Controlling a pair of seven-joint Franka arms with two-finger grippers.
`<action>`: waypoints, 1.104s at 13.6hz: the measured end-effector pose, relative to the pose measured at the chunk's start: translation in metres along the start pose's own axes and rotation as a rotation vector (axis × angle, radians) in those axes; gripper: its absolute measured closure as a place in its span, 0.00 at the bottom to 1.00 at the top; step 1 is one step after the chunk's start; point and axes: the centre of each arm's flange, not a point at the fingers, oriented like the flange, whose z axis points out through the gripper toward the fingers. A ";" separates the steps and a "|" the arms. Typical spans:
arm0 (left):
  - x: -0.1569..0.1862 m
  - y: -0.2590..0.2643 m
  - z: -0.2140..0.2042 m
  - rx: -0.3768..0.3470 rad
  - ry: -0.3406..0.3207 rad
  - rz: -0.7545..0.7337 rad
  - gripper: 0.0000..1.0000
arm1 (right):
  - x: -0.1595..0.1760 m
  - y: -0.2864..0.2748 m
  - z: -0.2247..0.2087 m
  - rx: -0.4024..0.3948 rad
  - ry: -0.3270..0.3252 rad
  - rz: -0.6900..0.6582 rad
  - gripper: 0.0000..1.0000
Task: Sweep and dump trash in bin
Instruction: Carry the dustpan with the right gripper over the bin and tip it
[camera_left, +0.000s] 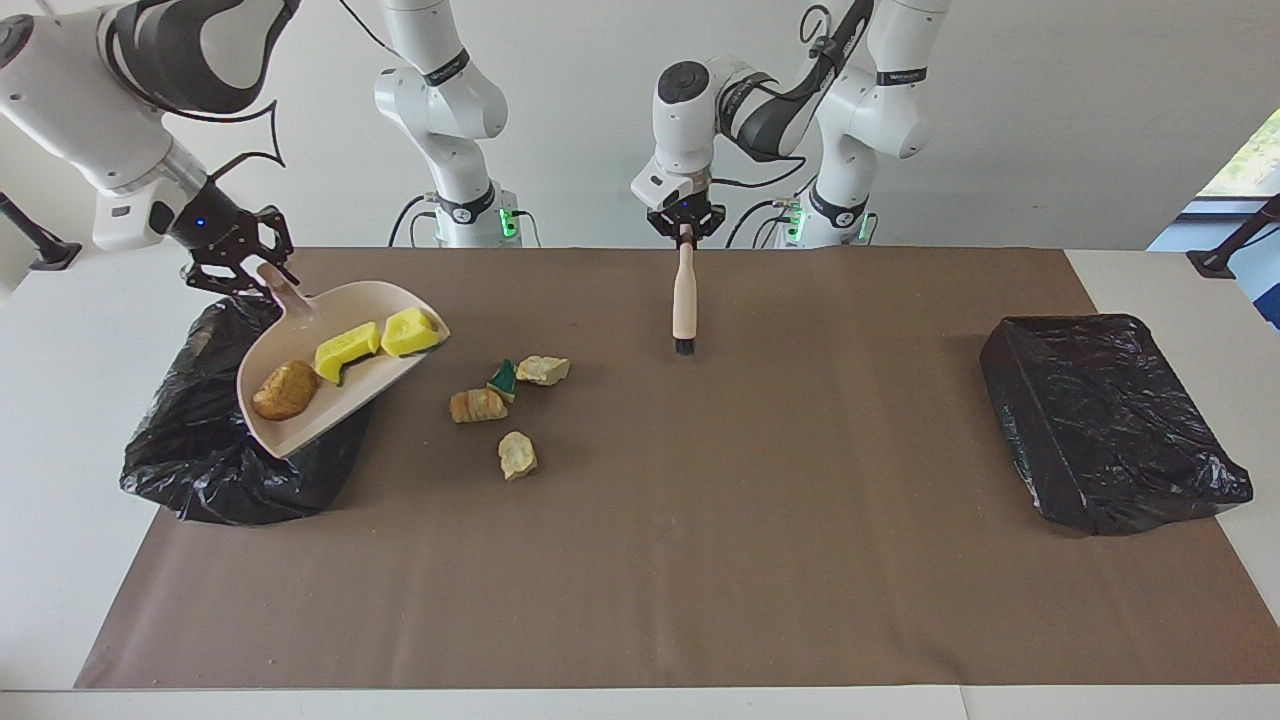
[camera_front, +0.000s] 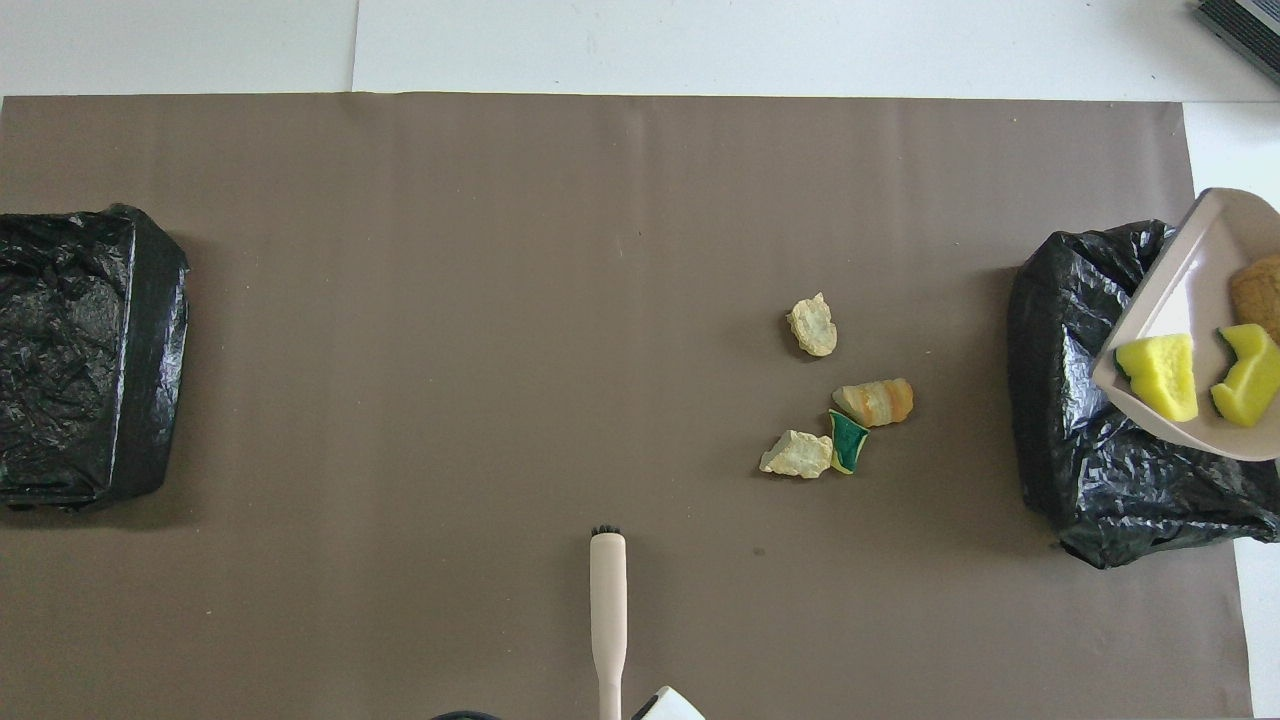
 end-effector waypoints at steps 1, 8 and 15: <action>-0.001 -0.002 0.006 -0.018 0.009 -0.013 0.74 | -0.003 0.007 -0.002 -0.041 -0.053 -0.046 0.67; -0.012 -0.001 0.019 -0.058 -0.029 -0.075 0.74 | -0.011 0.066 0.003 -0.287 -0.417 -0.391 0.67; -0.010 -0.004 0.028 -0.044 -0.039 -0.032 0.74 | 0.081 0.071 0.025 -0.291 -0.745 -0.668 0.67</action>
